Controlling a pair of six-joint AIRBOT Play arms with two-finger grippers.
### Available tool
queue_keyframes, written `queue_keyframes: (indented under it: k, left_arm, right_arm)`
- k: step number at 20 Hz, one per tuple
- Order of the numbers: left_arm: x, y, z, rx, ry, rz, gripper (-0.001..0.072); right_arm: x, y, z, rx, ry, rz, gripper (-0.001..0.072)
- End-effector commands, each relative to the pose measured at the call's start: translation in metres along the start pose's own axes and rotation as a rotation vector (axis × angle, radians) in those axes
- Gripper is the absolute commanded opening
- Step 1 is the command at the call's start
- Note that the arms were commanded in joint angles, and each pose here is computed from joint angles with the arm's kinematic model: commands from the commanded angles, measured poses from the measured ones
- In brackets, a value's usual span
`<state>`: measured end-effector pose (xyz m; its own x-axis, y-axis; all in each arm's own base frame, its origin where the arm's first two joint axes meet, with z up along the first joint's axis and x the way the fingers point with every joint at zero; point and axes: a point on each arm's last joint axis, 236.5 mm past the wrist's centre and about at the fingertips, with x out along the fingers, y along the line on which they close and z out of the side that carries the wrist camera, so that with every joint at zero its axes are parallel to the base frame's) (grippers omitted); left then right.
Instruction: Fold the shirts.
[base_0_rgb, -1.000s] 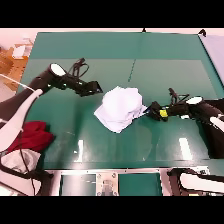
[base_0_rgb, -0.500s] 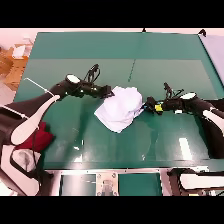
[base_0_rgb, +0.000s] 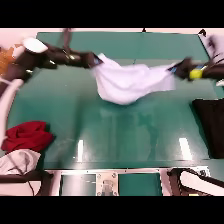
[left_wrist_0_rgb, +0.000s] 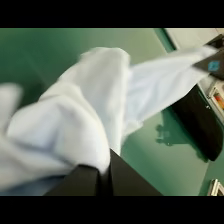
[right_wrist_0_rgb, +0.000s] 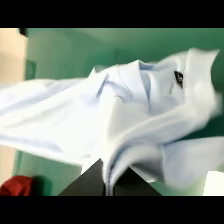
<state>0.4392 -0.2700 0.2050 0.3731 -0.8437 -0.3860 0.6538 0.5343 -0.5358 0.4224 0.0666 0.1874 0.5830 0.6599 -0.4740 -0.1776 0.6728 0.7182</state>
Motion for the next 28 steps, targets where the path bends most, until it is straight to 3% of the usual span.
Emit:
queue_keyframes:
  k: [1, 5, 10, 15, 20, 21, 22, 23, 24, 28]
  left_arm:
    - [-0.089, -0.072, 0.047, 0.236, -0.134, 0.104, 0.0023]
    - [-0.162, -0.133, 0.059, 0.384, -0.253, 0.197, 0.0024]
    - [-0.167, -0.128, 0.045, 0.342, -0.214, 0.234, 0.0025]
    - [-0.091, -0.025, -0.024, 0.104, -0.009, 0.256, 0.0025]
    - [0.011, 0.103, -0.083, -0.107, 0.022, 0.268, 0.0025]
    - [0.028, 0.119, -0.087, -0.16, 0.004, 0.256, 0.0137]
    - [0.042, 0.132, -0.09, -0.204, -0.004, 0.241, 0.0527]
    - [0.049, 0.14, -0.092, -0.227, 0.005, 0.233, 0.0704]
    - [0.05, 0.141, -0.092, -0.227, 0.026, 0.222, 0.0669]
    - [-0.02, 0.148, -0.107, -0.324, 0.26, 0.28, 0.067]
  right_arm:
    - [-0.091, 0.122, 0.034, -0.261, -0.205, 0.035, 0.0021]
    - [-0.162, 0.218, 0.021, -0.469, -0.376, 0.056, 0.0021]
    - [-0.156, 0.199, 0.005, -0.445, -0.344, 0.002, 0.0021]
    - [-0.045, 0.08, -0.048, -0.163, -0.105, -0.007, 0.0021]
    - [0.059, -0.098, -0.166, 0.216, 0.072, -0.212, 0.0021]
    - [0.068, -0.127, -0.187, 0.278, 0.098, -0.262, 0.0021]
    - [0.075, -0.145, -0.2, 0.31, 0.127, -0.292, 0.0021]
    - [0.081, -0.155, -0.208, 0.319, 0.157, -0.305, 0.0021]
    - [0.085, -0.161, -0.21, 0.33, 0.175, -0.31, 0.0021]
    - [0.09, -0.151, -0.186, 0.287, 0.175, -0.277, 0.0039]
